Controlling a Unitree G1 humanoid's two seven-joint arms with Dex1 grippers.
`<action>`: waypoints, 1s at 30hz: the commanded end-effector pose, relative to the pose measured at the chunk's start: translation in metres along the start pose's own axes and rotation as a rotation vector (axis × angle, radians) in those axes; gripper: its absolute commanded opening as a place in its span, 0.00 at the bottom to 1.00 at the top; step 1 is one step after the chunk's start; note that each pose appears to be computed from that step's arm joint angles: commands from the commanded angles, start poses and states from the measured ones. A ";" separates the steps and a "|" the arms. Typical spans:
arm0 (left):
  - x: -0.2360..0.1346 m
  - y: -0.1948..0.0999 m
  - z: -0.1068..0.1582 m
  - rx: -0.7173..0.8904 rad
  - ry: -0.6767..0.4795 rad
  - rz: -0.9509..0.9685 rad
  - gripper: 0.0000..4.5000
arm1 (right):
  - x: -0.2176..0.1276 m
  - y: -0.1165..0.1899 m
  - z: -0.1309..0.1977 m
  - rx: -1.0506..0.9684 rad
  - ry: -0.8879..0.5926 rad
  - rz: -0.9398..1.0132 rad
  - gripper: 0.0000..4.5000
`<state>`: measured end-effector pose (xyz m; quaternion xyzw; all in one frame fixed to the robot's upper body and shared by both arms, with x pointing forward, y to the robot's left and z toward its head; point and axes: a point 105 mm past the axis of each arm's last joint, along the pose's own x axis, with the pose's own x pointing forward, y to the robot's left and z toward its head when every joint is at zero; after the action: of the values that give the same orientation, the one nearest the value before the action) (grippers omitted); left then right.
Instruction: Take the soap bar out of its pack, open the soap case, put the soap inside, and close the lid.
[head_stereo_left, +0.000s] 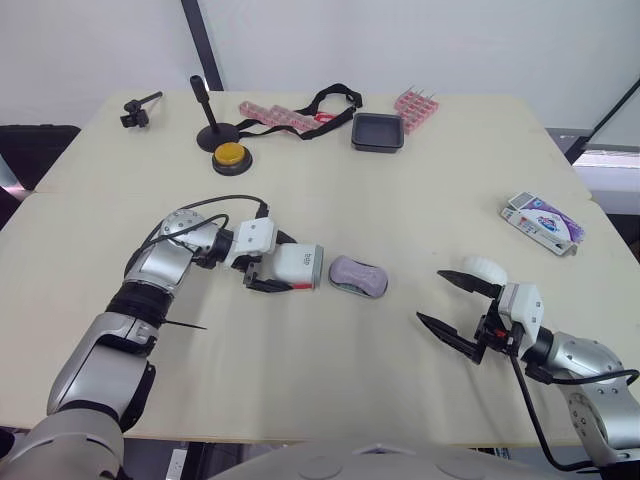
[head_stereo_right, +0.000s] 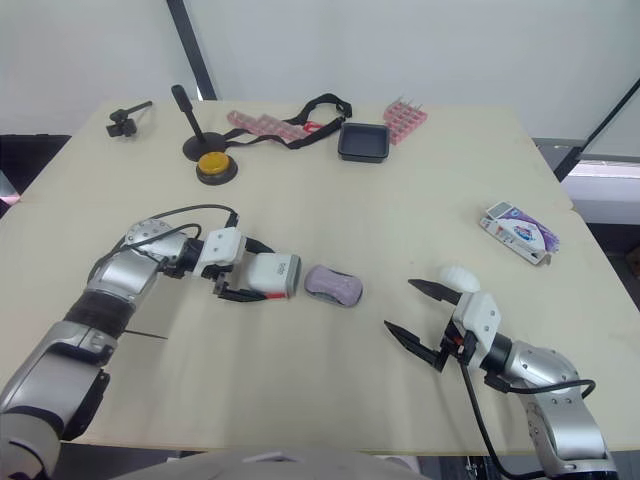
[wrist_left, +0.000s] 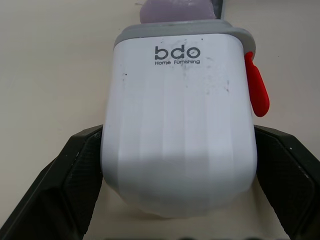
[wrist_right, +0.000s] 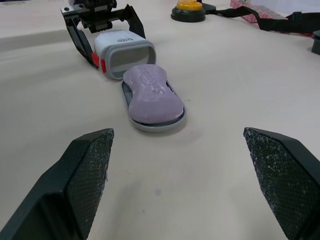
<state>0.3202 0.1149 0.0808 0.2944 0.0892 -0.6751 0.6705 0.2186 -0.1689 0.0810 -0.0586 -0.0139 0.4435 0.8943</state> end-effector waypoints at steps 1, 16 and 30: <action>-0.004 0.002 0.003 0.009 -0.011 0.020 0.91 | -0.003 -0.003 0.011 -0.030 -0.026 -0.008 1.00; -0.011 0.005 0.009 0.041 -0.037 0.035 0.77 | 0.002 0.009 0.010 -0.063 0.008 0.072 1.00; -0.023 -0.026 0.014 0.030 -0.077 -0.023 0.77 | 0.072 0.000 0.039 -0.140 0.273 0.288 1.00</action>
<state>0.2894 0.1294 0.0842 0.2731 0.0771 -0.6980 0.6575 0.2590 -0.1159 0.1144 -0.1675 0.0775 0.5493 0.8150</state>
